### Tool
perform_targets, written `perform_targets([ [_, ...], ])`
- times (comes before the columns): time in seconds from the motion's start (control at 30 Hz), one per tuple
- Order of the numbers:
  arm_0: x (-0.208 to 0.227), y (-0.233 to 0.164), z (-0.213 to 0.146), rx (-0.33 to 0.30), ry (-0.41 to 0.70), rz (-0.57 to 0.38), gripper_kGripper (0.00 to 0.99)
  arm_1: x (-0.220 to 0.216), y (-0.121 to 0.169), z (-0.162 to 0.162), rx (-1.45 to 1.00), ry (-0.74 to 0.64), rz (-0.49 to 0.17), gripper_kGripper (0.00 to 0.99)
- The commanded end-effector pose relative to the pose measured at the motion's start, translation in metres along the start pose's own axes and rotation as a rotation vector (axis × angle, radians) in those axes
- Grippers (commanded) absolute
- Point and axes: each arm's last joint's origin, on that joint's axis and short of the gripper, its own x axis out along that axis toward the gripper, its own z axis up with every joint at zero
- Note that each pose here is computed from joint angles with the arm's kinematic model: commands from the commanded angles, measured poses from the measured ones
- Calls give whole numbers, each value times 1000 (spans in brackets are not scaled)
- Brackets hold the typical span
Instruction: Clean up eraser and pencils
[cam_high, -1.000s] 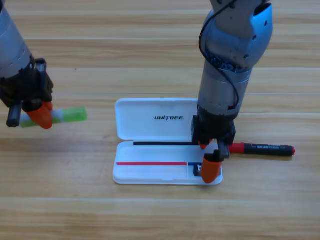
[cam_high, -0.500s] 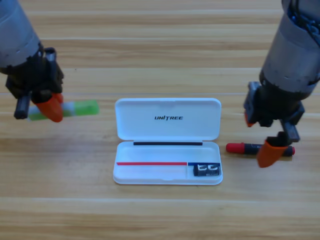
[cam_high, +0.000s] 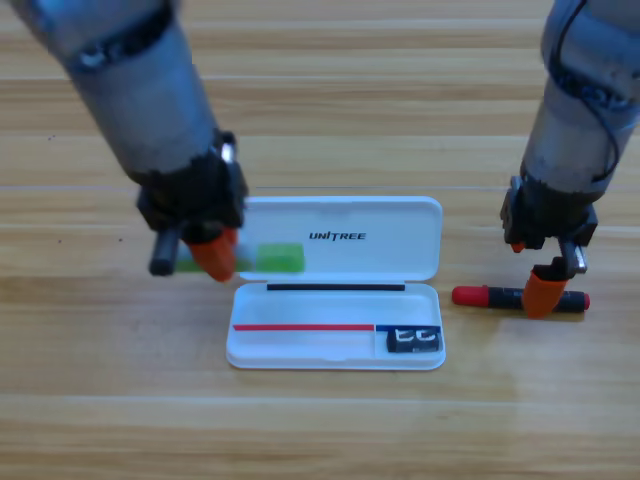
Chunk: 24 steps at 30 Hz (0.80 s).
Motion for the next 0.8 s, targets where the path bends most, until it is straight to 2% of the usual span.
perform_targets([
  [0.03, 48, -5, 36, 46, 69, -56, 0, 52, -23, -5, 19, 67, 54, 839],
  [0.23, 71, 1, 53, 50, 84, -66, 0, 66, -31, -3, 14, 78, 64, 807],
  [0.37, 83, 4, 57, 49, 99, -77, 0, 70, -31, -3, 1, 81, 71, 526],
  [0.47, 87, 5, 59, 46, 103, -80, 0, 71, -31, -3, -11, 83, 76, 242],
  [0.57, 92, 6, 60, 41, 109, -84, 0, 72, -30, -3, -19, 81, 81, 18],
  [0.8, 99, 5, 62, 28, 116, -95, 0, 67, -28, -5, -25, 81, 81, 0],
])
